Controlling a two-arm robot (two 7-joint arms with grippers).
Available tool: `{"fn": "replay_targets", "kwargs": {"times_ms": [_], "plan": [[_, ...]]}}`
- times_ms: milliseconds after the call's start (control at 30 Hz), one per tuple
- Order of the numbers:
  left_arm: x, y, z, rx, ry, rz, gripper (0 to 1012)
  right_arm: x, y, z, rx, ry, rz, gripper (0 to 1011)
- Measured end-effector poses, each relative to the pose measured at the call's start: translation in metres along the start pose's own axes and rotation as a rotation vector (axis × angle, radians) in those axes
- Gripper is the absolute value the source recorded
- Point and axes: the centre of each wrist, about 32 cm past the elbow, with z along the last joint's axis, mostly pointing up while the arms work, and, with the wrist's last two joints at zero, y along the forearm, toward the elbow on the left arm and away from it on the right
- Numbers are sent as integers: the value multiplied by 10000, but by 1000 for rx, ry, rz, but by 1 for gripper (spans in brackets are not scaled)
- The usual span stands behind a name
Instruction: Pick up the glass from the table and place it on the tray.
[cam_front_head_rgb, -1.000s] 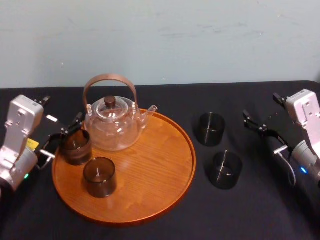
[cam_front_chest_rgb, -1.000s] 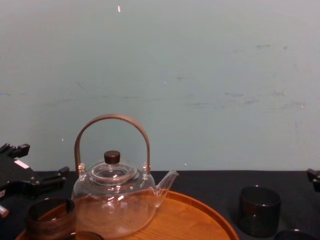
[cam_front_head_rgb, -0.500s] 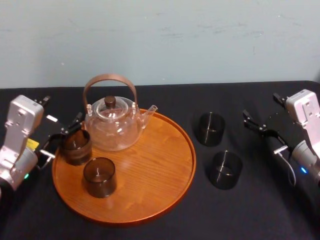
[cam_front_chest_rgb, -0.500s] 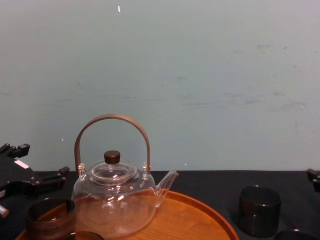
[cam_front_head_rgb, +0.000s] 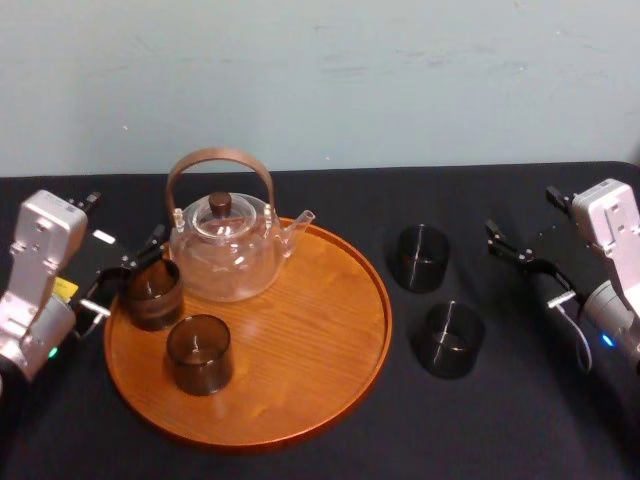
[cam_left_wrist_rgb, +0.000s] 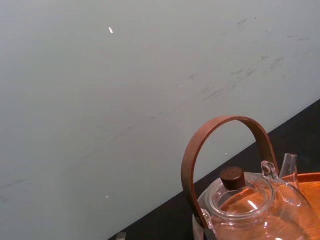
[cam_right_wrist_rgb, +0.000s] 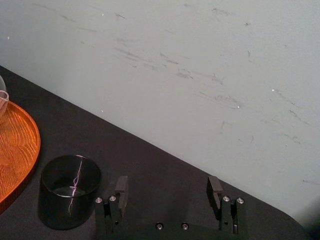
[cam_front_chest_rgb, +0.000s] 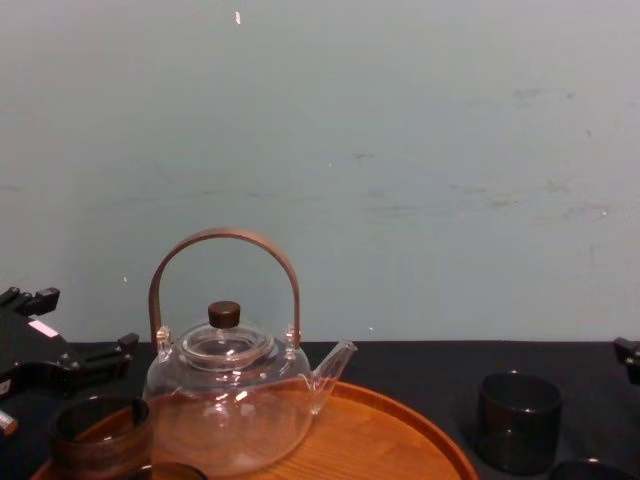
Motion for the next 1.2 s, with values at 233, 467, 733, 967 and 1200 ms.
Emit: {"fn": "replay_targets", "kwargs": {"times_ms": [233, 467, 733, 967, 1200], "plan": [[0, 0, 0, 0, 0, 0, 1001, 1, 0, 0, 0, 1, 0, 1002], [0, 0, 0, 0, 0, 0, 1001, 20, -6, 17, 1, 31, 17, 1002], [0, 0, 0, 0, 0, 0, 1001, 51, -40, 72, -12, 78, 45, 1002], [0, 0, 0, 0, 0, 0, 1001, 104, -109, 149, -34, 145, 81, 1002], [0, 0, 0, 0, 0, 0, 1001, 150, -227, 206, -50, 193, 124, 1002]]}}
